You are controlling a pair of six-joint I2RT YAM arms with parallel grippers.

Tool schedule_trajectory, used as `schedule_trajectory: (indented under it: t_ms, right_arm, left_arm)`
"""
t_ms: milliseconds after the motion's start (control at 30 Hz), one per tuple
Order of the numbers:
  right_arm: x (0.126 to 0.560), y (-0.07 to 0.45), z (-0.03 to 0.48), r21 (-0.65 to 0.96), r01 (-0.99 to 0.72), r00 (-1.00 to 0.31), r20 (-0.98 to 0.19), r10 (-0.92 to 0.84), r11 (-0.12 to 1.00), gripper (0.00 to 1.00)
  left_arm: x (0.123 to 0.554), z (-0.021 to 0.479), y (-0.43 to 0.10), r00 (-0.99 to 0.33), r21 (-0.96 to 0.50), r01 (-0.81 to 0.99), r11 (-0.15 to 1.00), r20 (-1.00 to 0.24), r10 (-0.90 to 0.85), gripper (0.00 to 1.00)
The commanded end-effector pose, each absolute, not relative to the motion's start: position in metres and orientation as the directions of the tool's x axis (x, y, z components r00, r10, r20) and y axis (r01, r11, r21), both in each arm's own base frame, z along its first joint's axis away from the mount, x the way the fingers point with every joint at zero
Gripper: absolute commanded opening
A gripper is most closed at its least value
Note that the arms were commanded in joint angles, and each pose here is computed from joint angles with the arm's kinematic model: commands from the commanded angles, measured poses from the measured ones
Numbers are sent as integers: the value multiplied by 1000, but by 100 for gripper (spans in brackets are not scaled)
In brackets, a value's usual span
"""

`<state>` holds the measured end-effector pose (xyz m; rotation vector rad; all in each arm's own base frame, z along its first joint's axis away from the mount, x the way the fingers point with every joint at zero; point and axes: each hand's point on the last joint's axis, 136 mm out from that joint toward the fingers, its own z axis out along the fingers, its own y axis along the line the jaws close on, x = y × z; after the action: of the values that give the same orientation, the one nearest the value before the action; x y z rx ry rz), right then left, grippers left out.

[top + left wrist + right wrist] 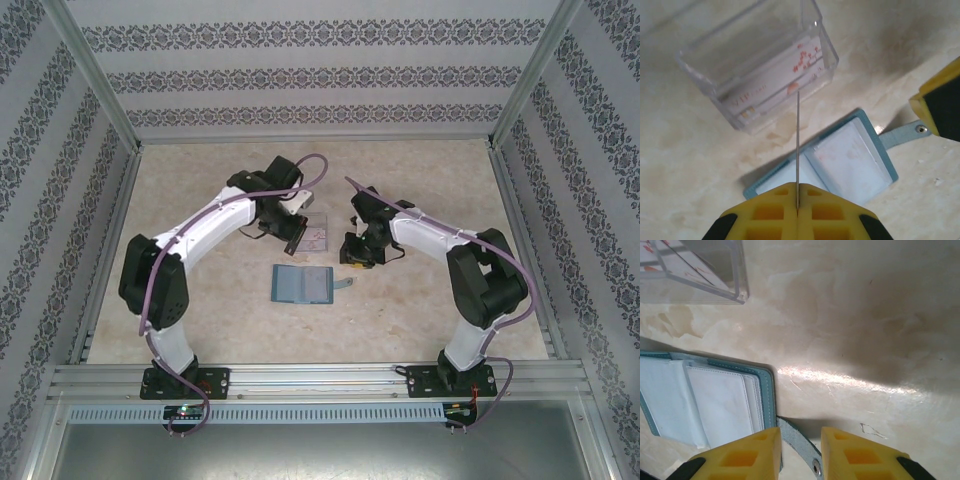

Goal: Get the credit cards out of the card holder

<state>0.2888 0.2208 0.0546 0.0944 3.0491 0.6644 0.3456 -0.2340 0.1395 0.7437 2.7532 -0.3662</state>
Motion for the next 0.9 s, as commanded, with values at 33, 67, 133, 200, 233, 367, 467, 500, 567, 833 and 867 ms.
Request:
schedule_trajectory:
  t_ms: [33,67,133,200,233,367,467,500,567,833,867]
  right_arm:
    - [284,210,60,406,41,-998,-24,56,913,28]
    - [283,209,61,406,42,-998,-24,57,913,28]
    - [281,207,61,406,44,-998,-26,60,913,28]
    - [280,204,62,406,48,-997,-29,65,913,28]
    - [279,203,63,407,49,-997,-30,67,912,28]
    - [277,200,63,408,58,-997,-31,77,911,28]
    - [275,199,66,408,59,-996,-33,79,911,28]
    - [274,198,68,408,55,-996,-40,78,911,28]
    - [273,195,70,403,57,-995,-46,83,913,28]
    - [264,184,77,398,76,-992,-62,110,914,28]
    - [262,183,77,395,79,-992,-63,113,915,28]
  left_arm:
    - [358,138,-235,-723,-82,670,738,-298,623,0]
    - [362,138,-238,-703,-74,692,718,-299,646,0]
    - [367,139,-246,-655,-81,741,666,-306,691,0]
    - [369,141,-254,-601,-93,789,608,-321,732,0]
    - [371,143,-257,-575,-83,808,584,-330,749,0]
    - [380,148,-260,-462,-24,874,485,-347,816,0]
    - [380,152,-261,-353,9,925,380,-349,868,0]
    - [380,153,-261,-320,26,936,350,-348,881,0]
    - [384,152,-259,-257,66,953,295,-335,906,0]
    - [404,143,-251,-162,107,975,197,-270,949,0]
    - [404,141,-251,-156,97,978,186,-260,953,0]
